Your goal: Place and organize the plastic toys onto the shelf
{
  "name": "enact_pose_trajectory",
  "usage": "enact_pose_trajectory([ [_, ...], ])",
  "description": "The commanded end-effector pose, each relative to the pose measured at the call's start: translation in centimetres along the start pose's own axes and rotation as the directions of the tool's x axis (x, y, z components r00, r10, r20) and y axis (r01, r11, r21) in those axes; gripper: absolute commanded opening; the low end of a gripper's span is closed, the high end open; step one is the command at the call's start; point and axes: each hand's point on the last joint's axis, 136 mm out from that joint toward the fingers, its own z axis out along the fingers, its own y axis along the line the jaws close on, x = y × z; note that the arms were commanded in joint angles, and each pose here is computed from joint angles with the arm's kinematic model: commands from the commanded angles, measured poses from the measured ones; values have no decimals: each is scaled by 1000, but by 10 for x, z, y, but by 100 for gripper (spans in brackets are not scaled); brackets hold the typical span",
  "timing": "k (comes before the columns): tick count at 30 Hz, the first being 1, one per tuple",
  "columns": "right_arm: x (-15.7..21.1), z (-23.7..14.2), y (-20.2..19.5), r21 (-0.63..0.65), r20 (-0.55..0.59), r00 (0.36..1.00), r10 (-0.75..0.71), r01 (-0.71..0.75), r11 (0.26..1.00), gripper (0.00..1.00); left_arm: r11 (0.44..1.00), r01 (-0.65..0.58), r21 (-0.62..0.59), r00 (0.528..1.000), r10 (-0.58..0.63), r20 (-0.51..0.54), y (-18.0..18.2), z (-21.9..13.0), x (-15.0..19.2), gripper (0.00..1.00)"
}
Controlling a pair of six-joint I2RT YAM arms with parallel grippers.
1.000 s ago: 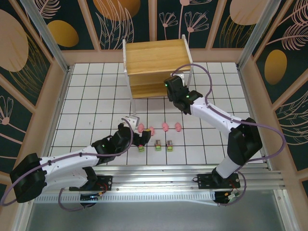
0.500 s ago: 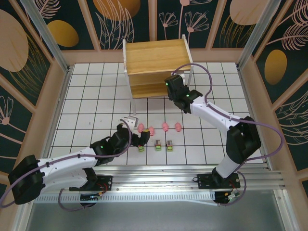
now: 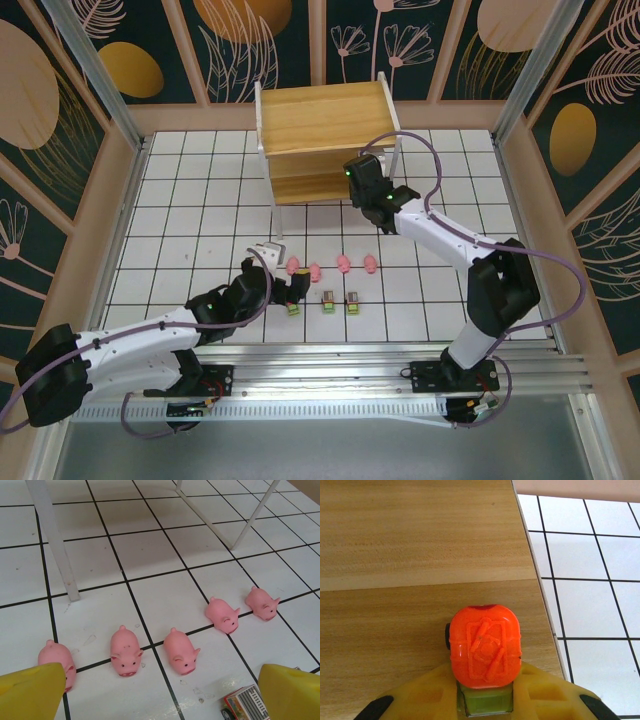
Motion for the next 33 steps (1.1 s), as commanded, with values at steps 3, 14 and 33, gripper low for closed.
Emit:
enact_pose_trajectory([
  [3, -11, 2, 3, -14, 22, 999, 32, -31, 999, 26, 1000, 19, -24, 1000, -19, 18, 7, -2, -2, 99],
  [14, -13, 3, 0, 0, 15, 999, 28, -28, 1000, 38, 999, 27, -30, 999, -26, 29, 9, -4, -5, 98],
  [33, -18, -20, -6, 1, 35, 998, 59, -59, 998, 45, 999, 27, -29, 999, -26, 33, 7, -5, -8, 97],
])
